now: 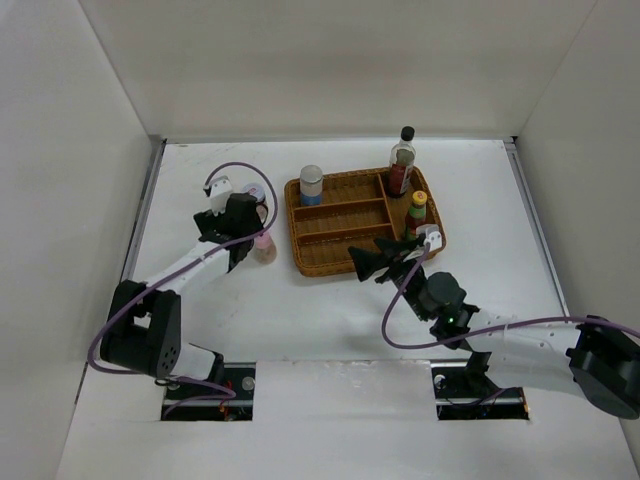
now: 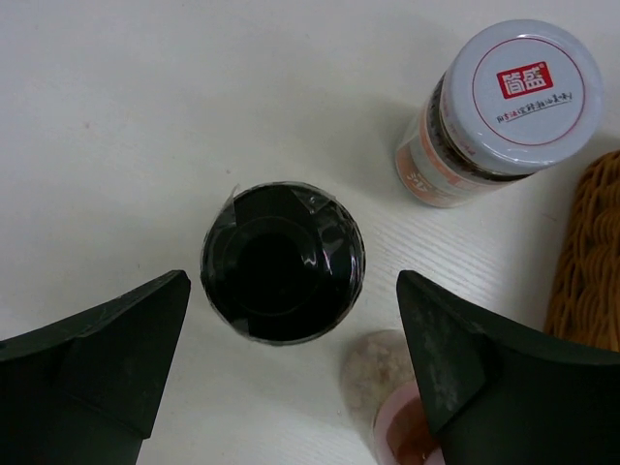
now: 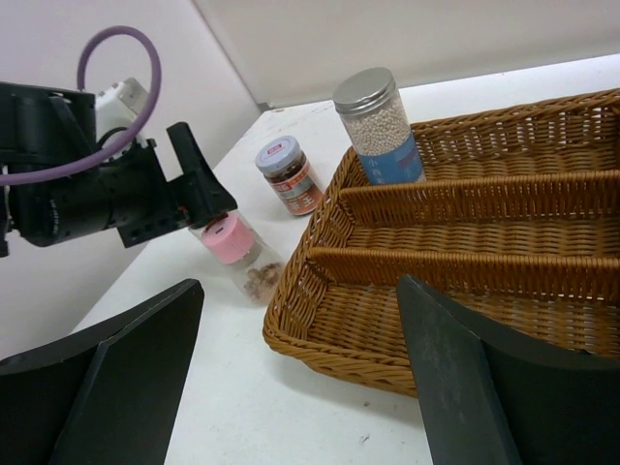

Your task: Organize the condiment bottles

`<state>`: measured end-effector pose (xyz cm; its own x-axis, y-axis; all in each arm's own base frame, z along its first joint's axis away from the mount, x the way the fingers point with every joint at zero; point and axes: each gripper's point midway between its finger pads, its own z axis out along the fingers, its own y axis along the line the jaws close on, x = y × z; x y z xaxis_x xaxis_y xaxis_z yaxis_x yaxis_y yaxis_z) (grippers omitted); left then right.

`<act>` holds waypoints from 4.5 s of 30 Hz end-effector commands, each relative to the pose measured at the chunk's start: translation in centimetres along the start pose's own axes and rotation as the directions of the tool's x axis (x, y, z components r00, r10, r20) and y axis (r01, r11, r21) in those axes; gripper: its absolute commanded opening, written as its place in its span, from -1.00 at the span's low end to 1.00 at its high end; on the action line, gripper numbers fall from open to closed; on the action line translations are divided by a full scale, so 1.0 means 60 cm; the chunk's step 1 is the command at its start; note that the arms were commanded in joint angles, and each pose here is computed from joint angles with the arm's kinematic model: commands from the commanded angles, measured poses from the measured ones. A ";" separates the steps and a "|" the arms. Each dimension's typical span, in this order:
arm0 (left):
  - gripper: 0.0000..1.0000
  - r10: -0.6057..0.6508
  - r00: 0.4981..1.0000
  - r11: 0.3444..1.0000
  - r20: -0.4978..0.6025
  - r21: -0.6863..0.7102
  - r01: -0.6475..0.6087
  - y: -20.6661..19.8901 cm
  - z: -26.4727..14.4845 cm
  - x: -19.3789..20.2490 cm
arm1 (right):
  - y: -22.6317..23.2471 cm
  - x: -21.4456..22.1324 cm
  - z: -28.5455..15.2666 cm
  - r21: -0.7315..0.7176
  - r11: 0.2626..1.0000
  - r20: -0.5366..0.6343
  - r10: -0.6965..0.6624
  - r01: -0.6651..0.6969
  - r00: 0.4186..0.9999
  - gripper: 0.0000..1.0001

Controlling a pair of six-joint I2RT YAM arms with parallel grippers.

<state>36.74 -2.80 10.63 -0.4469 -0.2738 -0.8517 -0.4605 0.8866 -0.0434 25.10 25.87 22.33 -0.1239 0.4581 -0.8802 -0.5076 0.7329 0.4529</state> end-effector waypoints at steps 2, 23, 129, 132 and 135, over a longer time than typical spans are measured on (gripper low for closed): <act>0.51 -0.080 0.994 0.997 0.075 0.026 0.078 -0.014 0.009 -0.047 | 0.026 -0.034 0.011 -0.031 0.999 0.053 0.038 -0.037 0.998 0.76; -0.19 -0.333 0.871 0.753 0.361 0.657 0.016 -0.322 -0.373 -0.350 | 0.001 -0.051 -0.002 0.023 0.998 0.106 0.055 -0.058 0.993 -0.34; -0.42 -0.039 0.975 0.854 0.217 0.514 -0.080 -0.242 -0.268 -0.119 | -0.057 -0.091 -0.025 0.095 0.986 0.204 0.114 -0.135 0.972 0.41; -0.42 0.019 0.980 0.831 0.197 0.541 -0.125 -0.270 -0.278 -0.087 | -0.062 -0.091 -0.024 0.101 0.985 0.207 0.117 -0.140 0.971 0.41; -0.42 0.059 0.981 0.825 0.183 0.545 -0.151 -0.281 -0.274 -0.054 | -0.062 -0.096 -0.026 0.098 0.985 0.214 0.118 -0.141 0.970 0.41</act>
<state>33.28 -21.99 21.95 -0.3409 -0.1451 -0.9288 0.0823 0.9796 -0.1832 26.39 19.71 22.58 -0.0376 0.5810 -0.8130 -0.3605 0.7510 0.5533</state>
